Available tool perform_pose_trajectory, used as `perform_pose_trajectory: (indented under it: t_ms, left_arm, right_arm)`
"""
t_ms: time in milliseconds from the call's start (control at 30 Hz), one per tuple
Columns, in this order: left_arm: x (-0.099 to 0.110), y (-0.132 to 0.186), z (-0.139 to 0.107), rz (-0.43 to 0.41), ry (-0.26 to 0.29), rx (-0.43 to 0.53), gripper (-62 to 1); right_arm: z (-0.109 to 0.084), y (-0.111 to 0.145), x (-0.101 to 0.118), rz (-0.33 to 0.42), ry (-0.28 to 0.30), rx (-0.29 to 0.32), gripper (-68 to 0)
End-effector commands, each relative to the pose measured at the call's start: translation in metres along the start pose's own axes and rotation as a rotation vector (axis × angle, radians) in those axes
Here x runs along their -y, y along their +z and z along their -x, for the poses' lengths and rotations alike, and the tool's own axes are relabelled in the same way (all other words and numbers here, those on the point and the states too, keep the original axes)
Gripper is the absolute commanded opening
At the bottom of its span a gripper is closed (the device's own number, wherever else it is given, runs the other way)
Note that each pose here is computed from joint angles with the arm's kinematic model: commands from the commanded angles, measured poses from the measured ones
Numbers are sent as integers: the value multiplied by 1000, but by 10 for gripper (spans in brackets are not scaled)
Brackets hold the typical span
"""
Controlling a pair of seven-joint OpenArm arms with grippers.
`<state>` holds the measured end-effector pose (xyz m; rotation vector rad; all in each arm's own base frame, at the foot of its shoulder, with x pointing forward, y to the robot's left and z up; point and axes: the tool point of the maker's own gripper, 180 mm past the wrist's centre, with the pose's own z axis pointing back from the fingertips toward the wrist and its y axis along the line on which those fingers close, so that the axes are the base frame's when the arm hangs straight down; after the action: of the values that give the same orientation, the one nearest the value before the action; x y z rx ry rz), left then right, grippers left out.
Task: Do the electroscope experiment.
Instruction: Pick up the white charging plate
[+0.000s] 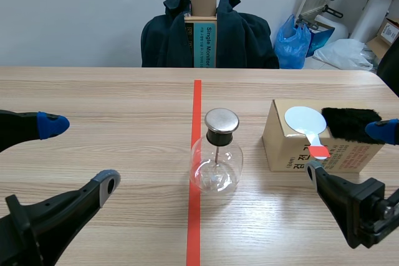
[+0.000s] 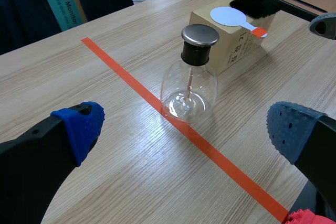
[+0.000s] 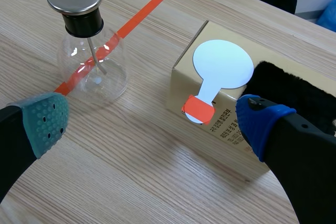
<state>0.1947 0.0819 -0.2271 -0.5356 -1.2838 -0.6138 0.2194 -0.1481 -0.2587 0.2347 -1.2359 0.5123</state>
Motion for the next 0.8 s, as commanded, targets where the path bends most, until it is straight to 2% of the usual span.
perform_pose_trajectory:
  t_ms: [0,133,267,333,400,467,533,600,700,767]
  left_arm:
    - [0,0,-8,4,-8,26,14]
    - [0,-1,-8,4,-16,22,14]
    - [0,-1,-8,4,-17,24,14]
    - [0,-1,-8,4,-17,24,14]
    - [0,-1,-8,4,-17,24,14]
    - [0,-1,-8,4,-17,24,14]
    - [0,-1,-8,4,-17,24,14]
    - [0,-1,-8,4,-17,24,14]
    - [0,-1,-8,4,-17,24,14]
    - [0,-1,-8,4,-18,23,14]
  right_arm:
    - [-12,-2,-1,-8,8,40,4]
    - [-12,-2,-1,-8,7,39,4]
    - [-7,-2,-1,-7,10,10,4]
    - [-4,-2,-1,-8,26,-7,4]
    - [-3,-3,1,-3,75,-12,4]
    - [-6,-4,3,4,179,-10,4]
    - [-7,-6,-1,-11,319,-19,4]
    - [-2,-7,-8,-37,508,-53,4]
    - [17,-8,-13,-60,817,-147,4]
    - [24,-8,-12,-42,998,-190,4]
